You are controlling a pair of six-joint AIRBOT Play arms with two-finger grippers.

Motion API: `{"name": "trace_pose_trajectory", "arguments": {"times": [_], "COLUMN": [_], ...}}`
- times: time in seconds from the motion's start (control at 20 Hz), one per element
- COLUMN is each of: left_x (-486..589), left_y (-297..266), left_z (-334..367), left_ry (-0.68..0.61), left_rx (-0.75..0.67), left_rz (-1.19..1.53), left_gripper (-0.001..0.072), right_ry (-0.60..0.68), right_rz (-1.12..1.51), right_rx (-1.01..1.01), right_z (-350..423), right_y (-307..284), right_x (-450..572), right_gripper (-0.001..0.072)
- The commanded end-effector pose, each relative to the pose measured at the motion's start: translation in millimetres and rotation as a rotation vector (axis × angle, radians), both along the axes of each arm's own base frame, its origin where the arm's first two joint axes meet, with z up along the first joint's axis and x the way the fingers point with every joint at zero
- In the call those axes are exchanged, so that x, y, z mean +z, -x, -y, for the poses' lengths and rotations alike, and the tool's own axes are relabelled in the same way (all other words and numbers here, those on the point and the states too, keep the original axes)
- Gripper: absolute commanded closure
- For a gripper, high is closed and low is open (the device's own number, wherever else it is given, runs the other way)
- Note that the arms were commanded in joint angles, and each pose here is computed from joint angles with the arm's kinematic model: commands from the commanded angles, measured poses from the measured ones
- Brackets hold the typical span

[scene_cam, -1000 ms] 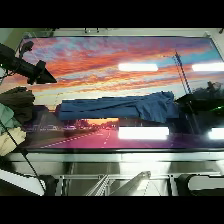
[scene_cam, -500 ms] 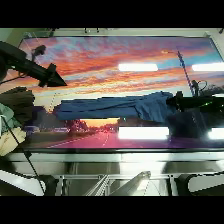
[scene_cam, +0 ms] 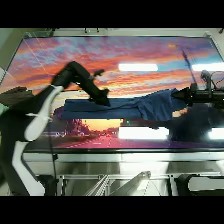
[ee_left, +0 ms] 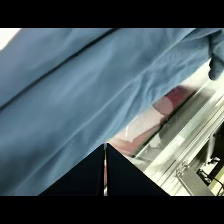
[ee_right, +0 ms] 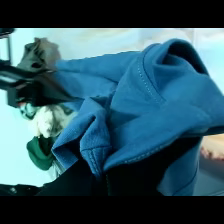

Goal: Fold the shirts.

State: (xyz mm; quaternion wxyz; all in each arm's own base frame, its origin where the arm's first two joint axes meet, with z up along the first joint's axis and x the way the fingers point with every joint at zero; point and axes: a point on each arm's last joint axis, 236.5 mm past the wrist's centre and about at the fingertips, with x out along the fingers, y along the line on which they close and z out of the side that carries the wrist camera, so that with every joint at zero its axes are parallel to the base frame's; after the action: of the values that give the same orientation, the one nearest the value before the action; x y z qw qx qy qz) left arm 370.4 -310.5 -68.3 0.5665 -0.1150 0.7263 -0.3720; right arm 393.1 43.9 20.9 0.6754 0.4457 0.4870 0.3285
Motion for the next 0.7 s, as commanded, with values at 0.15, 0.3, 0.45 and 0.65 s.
{"name": "trace_pose_trajectory", "arguments": {"times": [0.15,0.3,0.45,0.65], "left_x": [-38,-46,-45,11], "left_y": [27,29,28,23], "left_z": [81,88,96,114], "left_ry": [-0.034,-0.043,-0.014,0.193], "left_rx": [-0.112,-0.108,-0.079,-0.101], "left_rz": [-0.045,-0.063,-0.075,-0.058], "left_gripper": [0.0689,0.0689,0.0688,0.0689], "right_ry": [-0.135,-0.261,-0.295,-0.326], "right_rz": [0.022,0.106,0.130,0.141], "right_rx": [0.075,0.003,-0.003,0.065], "right_z": [5,27,32,2], "right_y": [23,16,18,16], "right_x": [38,74,83,91], "right_gripper": [0.0691,0.0691,0.0692,0.0691]}}
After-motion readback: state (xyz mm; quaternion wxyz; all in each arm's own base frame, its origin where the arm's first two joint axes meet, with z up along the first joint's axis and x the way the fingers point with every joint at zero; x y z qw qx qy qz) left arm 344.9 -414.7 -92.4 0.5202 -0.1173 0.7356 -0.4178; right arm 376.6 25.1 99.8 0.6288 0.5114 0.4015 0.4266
